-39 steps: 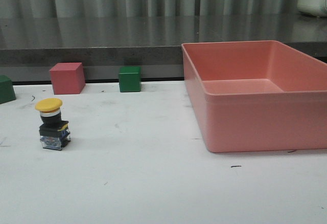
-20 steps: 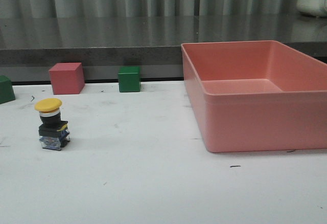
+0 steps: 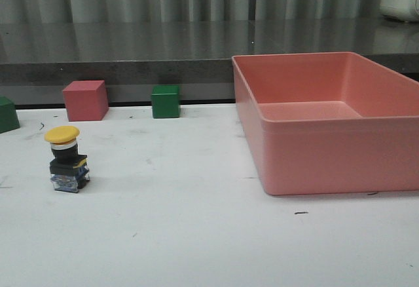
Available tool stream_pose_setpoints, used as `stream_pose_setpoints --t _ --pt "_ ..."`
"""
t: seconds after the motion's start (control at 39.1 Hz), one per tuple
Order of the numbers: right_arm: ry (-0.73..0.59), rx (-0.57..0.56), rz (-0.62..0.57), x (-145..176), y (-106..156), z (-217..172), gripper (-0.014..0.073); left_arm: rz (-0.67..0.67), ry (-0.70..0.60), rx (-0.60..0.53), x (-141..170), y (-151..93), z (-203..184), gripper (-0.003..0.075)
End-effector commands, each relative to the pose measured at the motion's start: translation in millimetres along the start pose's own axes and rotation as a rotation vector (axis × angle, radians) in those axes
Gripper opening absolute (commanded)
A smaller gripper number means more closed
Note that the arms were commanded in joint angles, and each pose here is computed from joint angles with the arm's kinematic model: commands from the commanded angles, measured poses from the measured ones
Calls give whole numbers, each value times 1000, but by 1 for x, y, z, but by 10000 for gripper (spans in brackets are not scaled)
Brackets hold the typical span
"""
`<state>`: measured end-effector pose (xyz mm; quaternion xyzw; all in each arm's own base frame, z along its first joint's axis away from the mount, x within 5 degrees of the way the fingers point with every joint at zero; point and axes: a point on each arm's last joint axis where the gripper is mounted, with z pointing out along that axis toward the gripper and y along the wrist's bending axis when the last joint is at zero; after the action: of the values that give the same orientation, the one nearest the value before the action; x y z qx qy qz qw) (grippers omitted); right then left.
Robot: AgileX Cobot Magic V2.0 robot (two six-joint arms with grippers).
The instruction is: Place and stand button with both arms
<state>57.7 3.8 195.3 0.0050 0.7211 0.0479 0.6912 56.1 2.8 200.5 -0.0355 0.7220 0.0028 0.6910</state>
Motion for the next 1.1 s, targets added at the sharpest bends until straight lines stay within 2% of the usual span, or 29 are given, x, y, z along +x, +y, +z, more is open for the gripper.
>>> stream_pose_setpoints --t 0.0,1.07 --pt "-80 1 -6 -7 0 -3 -62 -9 -99 2 -6 0 -2 -20" --pt "-63 2 -6 -6 0 -3 -62 -9 -99 2 -6 0 -2 -20"
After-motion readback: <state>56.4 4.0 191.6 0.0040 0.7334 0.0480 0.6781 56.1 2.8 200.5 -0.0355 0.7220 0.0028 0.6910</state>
